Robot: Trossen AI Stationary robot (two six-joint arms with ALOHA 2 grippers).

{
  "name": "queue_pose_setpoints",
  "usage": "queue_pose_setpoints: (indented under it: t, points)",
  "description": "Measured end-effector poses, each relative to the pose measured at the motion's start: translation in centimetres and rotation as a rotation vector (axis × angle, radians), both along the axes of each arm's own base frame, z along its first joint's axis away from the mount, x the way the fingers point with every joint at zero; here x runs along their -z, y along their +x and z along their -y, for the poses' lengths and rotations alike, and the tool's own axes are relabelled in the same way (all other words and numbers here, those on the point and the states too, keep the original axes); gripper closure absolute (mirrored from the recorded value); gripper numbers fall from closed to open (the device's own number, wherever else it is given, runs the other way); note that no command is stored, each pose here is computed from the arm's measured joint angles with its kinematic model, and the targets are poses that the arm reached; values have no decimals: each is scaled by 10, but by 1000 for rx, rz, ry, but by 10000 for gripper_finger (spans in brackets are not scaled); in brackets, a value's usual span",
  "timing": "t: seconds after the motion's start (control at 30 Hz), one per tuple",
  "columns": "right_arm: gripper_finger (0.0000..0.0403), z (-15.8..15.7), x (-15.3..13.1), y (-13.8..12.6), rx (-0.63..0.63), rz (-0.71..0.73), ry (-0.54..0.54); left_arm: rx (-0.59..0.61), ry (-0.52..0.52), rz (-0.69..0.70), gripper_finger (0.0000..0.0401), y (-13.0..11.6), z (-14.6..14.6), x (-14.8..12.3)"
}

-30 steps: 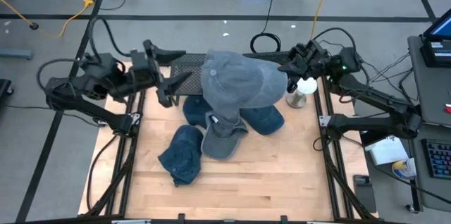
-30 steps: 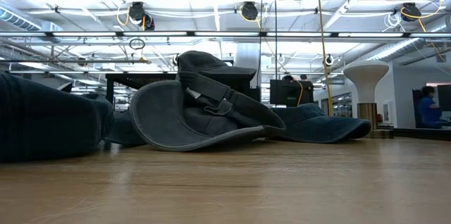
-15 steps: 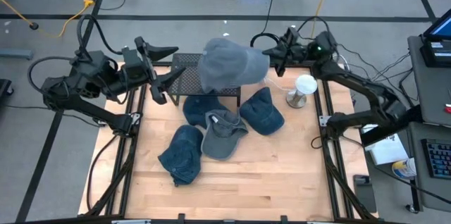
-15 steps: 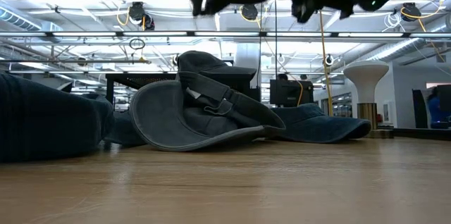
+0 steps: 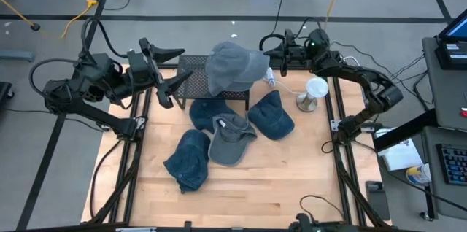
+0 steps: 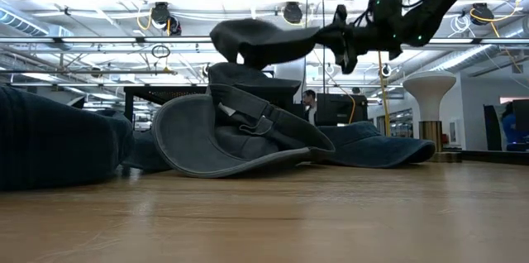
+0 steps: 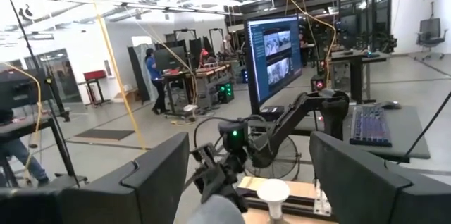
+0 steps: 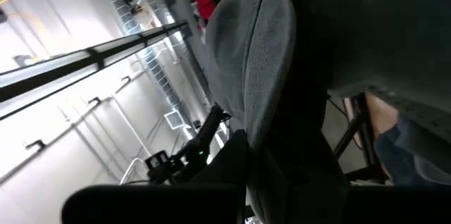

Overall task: Pick & Place hat
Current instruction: Stack the right dark gray cap on top of the other dark gray cap on the shelf

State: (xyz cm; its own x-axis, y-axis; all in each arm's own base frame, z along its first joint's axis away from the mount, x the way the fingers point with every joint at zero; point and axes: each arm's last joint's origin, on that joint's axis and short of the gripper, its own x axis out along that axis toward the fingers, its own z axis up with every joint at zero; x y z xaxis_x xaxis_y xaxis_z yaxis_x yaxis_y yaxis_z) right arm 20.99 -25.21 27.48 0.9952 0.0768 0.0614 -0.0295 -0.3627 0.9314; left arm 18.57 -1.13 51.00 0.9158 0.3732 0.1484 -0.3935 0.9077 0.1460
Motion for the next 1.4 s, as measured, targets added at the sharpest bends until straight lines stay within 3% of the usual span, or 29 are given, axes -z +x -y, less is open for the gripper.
queue_pose_setpoints:
  t: [0.4, 0.6, 0.7, 1.1, 1.23, 1.4]
  points:
    - [397, 2, 33, 24, -47, -51, 25, -118, 62, -36, 107, -1, -6, 0]
    - [393, 6, 47, 29, -18, -68, -40, -138, 66, -38, 107, -1, -10, 0]
    - [376, 7, 47, 29, 1, -65, -76, -143, 82, -47, 107, -1, -10, 0]
    - [266, 7, 48, 29, 23, -73, -47, -142, 80, -45, 107, -1, -10, 0]
    - [251, 5, 48, 27, 49, -123, -26, -142, 78, -44, 107, -1, -10, 0]
    - [252, -2, 43, 18, 85, -214, -74, -141, 78, -44, 107, -1, -10, 0]
